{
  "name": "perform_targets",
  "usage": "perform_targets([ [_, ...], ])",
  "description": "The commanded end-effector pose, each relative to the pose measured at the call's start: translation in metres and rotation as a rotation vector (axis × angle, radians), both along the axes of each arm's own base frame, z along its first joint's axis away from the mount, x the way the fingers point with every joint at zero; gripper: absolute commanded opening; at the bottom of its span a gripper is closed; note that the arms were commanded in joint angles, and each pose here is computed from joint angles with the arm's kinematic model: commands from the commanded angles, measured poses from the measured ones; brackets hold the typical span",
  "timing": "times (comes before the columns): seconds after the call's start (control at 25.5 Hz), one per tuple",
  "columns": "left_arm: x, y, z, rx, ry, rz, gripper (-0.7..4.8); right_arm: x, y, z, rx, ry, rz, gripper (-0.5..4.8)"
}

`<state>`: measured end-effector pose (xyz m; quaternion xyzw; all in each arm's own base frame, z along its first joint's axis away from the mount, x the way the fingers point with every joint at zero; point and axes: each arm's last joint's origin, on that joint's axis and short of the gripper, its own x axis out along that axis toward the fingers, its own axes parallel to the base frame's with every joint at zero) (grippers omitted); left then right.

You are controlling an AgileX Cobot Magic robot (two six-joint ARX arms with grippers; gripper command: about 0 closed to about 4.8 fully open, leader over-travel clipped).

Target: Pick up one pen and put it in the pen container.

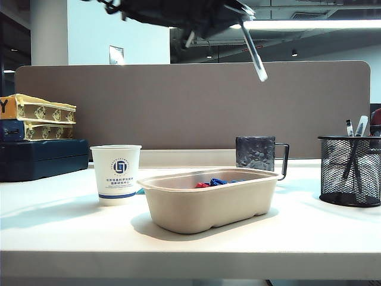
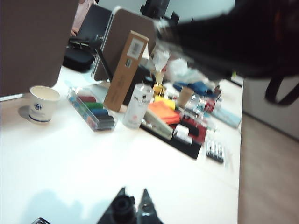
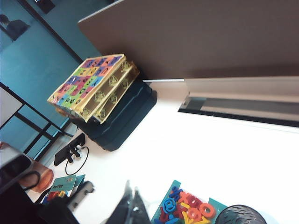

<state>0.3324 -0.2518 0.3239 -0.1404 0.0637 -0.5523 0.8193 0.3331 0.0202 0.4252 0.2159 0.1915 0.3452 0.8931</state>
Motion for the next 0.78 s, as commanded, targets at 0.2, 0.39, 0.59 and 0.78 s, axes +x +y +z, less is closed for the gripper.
perform_targets([
  [0.2, 0.013, -0.037, 0.003, 0.005, -0.101, -0.032, -0.06, -0.014, -0.005, 0.007, -0.091, -0.04, -0.037, -0.06],
  [0.39, 0.022, -0.058, -0.004, 0.027, -0.132, -0.04, -0.06, -0.022, -0.011, 0.013, -0.105, -0.064, -0.071, -0.06],
  [0.59, 0.021, -0.086, -0.01, 0.052, -0.16, -0.057, -0.06, -0.029, -0.022, 0.014, -0.148, -0.034, -0.161, -0.06],
  [0.78, 0.019, -0.099, -0.018, 0.066, -0.176, -0.051, -0.06, -0.036, -0.029, 0.01, -0.223, 0.01, -0.223, -0.06],
])
